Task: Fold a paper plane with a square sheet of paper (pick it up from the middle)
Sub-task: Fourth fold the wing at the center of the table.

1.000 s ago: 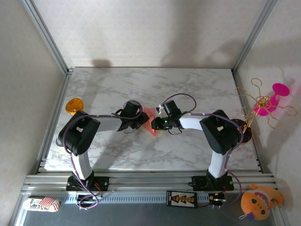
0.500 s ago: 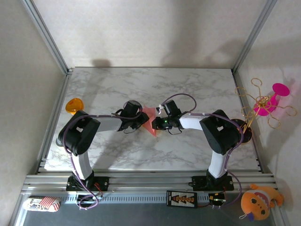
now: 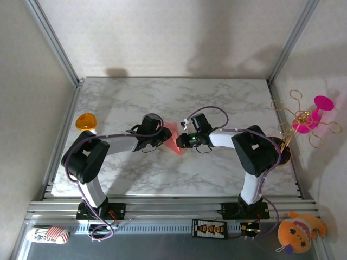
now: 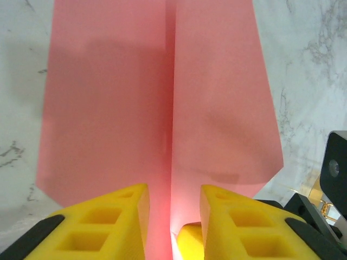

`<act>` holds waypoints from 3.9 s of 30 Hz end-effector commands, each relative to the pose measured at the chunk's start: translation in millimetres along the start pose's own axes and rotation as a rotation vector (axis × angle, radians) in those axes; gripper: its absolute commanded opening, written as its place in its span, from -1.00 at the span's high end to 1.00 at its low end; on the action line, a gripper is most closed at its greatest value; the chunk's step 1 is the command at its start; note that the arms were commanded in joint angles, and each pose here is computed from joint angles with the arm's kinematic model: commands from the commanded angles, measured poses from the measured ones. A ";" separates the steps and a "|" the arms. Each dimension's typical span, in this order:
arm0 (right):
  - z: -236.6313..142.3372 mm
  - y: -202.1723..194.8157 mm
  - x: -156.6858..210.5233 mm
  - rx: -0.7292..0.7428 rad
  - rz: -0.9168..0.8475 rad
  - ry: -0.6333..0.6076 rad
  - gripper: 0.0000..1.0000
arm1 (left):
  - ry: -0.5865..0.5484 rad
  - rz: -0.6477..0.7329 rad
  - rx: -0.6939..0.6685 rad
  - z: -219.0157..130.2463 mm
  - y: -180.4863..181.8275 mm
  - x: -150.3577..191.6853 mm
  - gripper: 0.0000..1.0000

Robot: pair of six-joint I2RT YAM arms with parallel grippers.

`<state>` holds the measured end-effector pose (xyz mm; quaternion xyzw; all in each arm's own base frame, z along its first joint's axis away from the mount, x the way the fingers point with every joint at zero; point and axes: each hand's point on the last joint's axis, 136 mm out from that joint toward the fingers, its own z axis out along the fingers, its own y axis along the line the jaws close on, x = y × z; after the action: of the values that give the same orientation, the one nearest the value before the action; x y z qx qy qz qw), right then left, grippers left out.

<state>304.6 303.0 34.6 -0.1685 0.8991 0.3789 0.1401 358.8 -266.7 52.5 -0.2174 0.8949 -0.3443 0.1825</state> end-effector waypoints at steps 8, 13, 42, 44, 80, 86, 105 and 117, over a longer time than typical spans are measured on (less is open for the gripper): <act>1.7 0.4 -2.9 -0.018 -0.117 0.054 0.78 | 0.052 0.004 -0.050 23.7 24.4 13.1 0.66; 3.3 3.9 -2.7 -0.038 -0.123 0.066 0.79 | 0.040 -0.012 -0.101 22.7 38.1 13.8 0.74; -16.9 17.5 6.6 0.422 -0.319 -0.154 0.26 | 0.026 -0.085 -0.104 16.3 38.1 14.9 0.76; -11.3 13.4 9.2 0.446 -0.322 -0.139 0.29 | 0.026 -0.086 -0.107 16.3 39.1 15.1 0.76; -3.0 8.3 9.8 0.469 -0.334 -0.115 0.61 | 0.023 -0.086 -0.116 15.7 41.3 15.0 0.76; 1.9 9.9 13.3 0.445 -0.339 -0.099 0.77 | 0.023 -0.087 -0.120 15.5 42.6 15.3 0.76; 15.8 8.9 23.5 0.351 -0.300 -0.028 0.87 | 0.007 -0.088 -0.122 9.8 42.8 13.2 0.77; 20.0 2.4 35.1 0.173 -0.202 0.078 0.89 | -0.046 -0.084 -0.053 -7.8 28.1 0.4 0.75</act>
<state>283.5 312.1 20.2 -0.2542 0.9120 0.2552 0.1965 343.3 -250.1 22.6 -0.2604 0.8989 -0.3145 0.1591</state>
